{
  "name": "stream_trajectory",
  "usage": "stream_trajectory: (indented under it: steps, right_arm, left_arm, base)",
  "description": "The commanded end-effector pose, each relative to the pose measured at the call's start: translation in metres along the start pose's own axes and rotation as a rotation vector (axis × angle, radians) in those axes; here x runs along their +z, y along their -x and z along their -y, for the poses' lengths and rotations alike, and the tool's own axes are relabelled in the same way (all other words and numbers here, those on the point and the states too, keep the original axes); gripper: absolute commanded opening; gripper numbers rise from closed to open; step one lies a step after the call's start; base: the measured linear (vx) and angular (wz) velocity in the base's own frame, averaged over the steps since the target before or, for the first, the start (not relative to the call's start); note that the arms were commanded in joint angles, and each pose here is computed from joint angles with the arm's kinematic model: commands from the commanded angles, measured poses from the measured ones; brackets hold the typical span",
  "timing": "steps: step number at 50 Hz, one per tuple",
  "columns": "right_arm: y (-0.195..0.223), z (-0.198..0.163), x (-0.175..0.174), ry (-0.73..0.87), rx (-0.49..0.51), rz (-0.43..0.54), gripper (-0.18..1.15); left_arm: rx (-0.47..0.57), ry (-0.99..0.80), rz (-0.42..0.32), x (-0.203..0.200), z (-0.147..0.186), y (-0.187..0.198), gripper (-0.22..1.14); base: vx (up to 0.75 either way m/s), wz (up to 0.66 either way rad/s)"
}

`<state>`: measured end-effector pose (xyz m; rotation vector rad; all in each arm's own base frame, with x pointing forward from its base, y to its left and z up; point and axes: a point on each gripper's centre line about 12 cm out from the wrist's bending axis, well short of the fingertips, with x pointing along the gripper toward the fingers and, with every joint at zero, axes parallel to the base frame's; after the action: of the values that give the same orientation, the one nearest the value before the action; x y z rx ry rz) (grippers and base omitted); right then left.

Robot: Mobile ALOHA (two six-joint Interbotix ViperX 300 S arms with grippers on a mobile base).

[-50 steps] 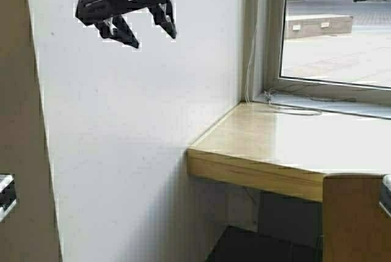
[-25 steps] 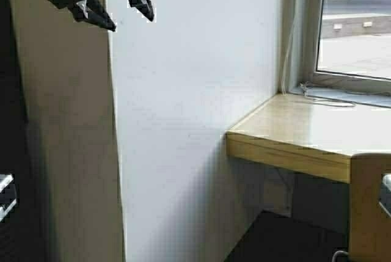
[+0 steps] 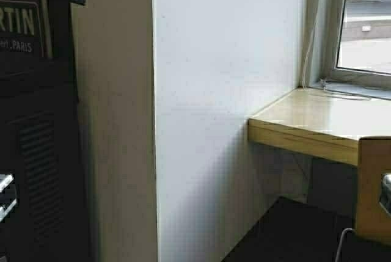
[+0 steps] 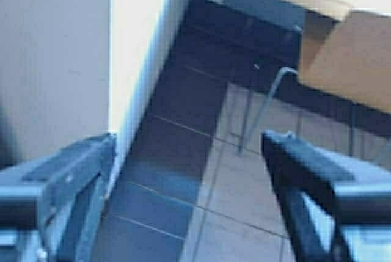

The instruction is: Push the chairs under the table

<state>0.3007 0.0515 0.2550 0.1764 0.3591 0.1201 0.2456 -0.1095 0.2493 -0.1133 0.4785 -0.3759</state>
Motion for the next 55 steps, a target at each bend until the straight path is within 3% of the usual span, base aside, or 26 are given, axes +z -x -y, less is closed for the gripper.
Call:
stream_trajectory:
  steps: [1,10,55]
  right_arm:
    - [0.003,-0.003,0.019,0.021,0.008,0.053,0.94]
    - [0.001,-0.004,0.023,0.036,0.012,0.064,0.94]
    - [0.011,-0.007,0.034,0.028,0.021,0.104,0.94]
  left_arm:
    - [0.054,-0.006,0.049,0.010,-0.016,0.009,1.00]
    - [0.138,-0.007,0.049,0.003,-0.040,0.009,1.00]
    - [0.140,-0.003,0.067,0.006,-0.040,0.005,1.00]
  base:
    - [-0.34,-0.01]
    - [-0.35,-0.11]
    - [-0.34,-0.05]
